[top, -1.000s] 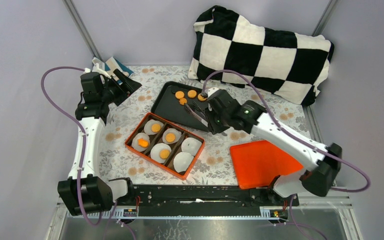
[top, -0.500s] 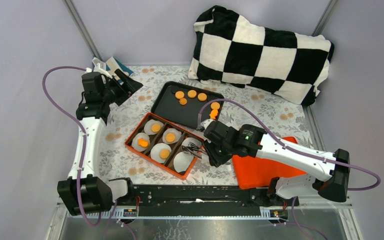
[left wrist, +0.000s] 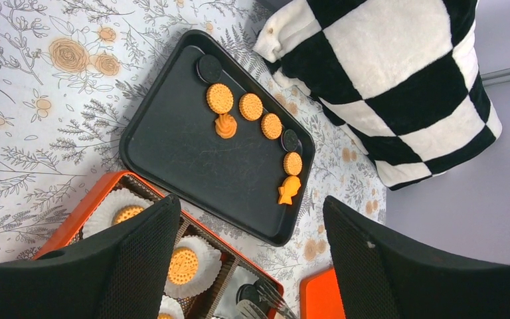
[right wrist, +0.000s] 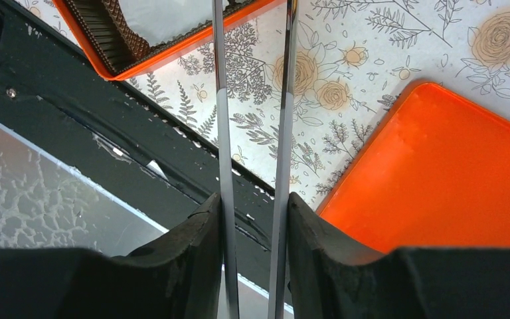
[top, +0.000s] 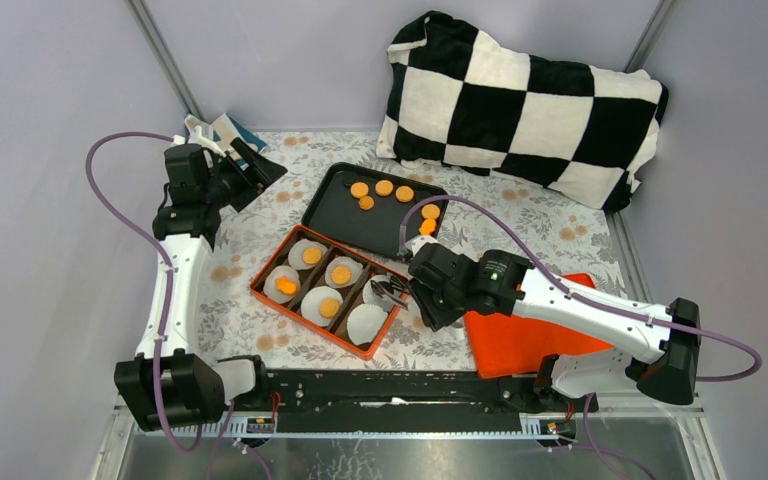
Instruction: Pack the cookies
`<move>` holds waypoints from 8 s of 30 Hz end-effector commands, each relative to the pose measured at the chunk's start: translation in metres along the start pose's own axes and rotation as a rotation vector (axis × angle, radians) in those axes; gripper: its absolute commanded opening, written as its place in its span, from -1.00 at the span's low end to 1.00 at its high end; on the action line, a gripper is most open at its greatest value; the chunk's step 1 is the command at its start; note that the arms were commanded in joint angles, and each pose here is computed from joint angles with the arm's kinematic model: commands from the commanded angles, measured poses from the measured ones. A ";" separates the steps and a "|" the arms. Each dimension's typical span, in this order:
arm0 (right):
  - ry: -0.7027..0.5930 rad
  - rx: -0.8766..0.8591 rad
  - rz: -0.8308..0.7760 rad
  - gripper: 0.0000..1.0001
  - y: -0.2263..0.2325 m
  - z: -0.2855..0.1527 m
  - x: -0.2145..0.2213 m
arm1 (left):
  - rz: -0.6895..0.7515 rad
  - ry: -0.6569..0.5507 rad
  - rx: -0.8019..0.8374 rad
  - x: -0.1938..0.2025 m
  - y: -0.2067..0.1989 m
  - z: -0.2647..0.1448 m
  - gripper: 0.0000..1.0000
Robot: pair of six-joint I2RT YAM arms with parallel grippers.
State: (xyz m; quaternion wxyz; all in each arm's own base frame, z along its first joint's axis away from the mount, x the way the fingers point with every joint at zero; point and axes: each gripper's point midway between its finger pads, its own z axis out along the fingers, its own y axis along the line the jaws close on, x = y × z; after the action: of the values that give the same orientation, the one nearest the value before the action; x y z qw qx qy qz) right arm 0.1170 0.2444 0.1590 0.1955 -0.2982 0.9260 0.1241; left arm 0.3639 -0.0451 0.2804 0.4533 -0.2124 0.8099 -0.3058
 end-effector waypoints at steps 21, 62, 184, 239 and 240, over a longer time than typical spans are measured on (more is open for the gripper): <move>-0.400 0.091 0.027 -0.12 -0.013 -0.068 -0.093 | 0.062 -0.034 0.087 -0.013 -0.029 -0.008 0.71; -0.103 0.349 0.158 -0.50 -0.148 0.133 -0.168 | 0.044 0.024 0.072 0.003 -0.014 0.013 0.72; -0.143 0.492 0.395 -1.00 -0.199 0.047 -0.121 | 0.167 0.116 0.199 0.049 -0.084 0.003 0.90; 0.198 0.217 0.576 0.21 -0.101 0.067 0.100 | 0.219 0.218 0.191 0.103 -0.089 0.013 0.94; 0.208 0.213 0.583 0.19 -0.099 0.069 0.102 | 0.220 0.221 0.191 0.105 -0.088 0.013 0.94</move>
State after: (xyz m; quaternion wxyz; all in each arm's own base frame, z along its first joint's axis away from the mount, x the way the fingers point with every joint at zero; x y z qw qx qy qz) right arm 0.1229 0.1260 0.0416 0.0874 -0.0396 0.9952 0.0188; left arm 0.3315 -0.1782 0.2722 0.3995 -0.0498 0.8438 -0.3547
